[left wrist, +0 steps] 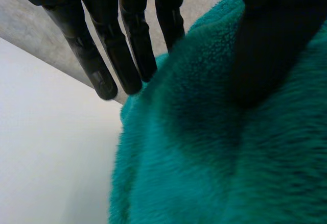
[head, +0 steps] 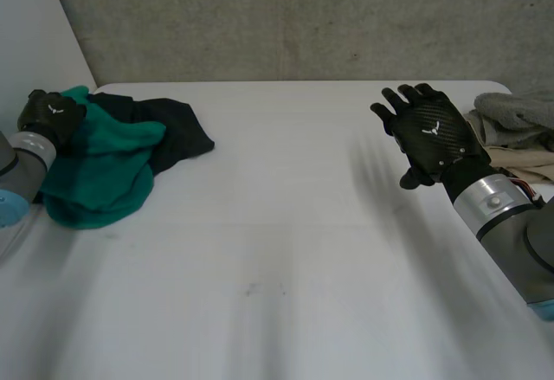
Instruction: Fold the laundry.
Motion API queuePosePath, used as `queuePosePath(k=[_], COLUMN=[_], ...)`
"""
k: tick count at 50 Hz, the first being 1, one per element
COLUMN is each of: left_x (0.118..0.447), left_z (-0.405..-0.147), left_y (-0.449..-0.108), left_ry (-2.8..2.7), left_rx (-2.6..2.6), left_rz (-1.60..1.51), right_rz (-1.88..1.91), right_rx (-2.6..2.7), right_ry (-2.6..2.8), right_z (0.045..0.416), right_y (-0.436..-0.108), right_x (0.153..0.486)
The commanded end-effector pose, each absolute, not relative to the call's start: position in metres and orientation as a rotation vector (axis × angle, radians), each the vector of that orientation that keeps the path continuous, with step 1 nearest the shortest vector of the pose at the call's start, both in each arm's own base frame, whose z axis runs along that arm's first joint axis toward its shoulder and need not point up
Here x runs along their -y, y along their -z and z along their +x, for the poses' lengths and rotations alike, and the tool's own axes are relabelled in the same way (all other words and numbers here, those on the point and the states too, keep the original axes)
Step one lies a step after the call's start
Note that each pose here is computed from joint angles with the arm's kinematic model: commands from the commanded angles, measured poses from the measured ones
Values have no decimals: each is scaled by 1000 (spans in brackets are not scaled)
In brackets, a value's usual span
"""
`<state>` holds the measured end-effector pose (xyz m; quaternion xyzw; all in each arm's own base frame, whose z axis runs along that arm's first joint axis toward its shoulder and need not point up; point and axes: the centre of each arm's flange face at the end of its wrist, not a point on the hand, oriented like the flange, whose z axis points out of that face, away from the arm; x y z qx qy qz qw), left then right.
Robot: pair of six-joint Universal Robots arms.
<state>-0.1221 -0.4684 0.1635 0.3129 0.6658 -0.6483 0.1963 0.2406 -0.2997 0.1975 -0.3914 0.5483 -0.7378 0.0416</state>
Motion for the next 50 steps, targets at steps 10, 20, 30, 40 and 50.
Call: queuePosePath(k=[10, 20, 30, 40, 50], left_x=[403, 230, 191, 213, 214], left_z=[-221, -365, -409, -384, -347], left_y=[-275, -262, -201, -240, -214], left_ry=[2278, 2609, 2437, 2506, 2169], left_rx=[-1750, -2155, -2179, -2080, -2293], left_rz=[802, 1239, 1566, 1402, 1224], right_rz=[-1128, -1044, -1030, -1048, -1152], right_rx=[-1788, -1912, -1979, -2040, -2146], right_ry=[2338, 2381, 2351, 2263, 1837], right_z=[228, 216, 207, 203, 212], right_y=[-201, -210, -211, -217, -233], right_x=[312, 323, 328, 328, 304])
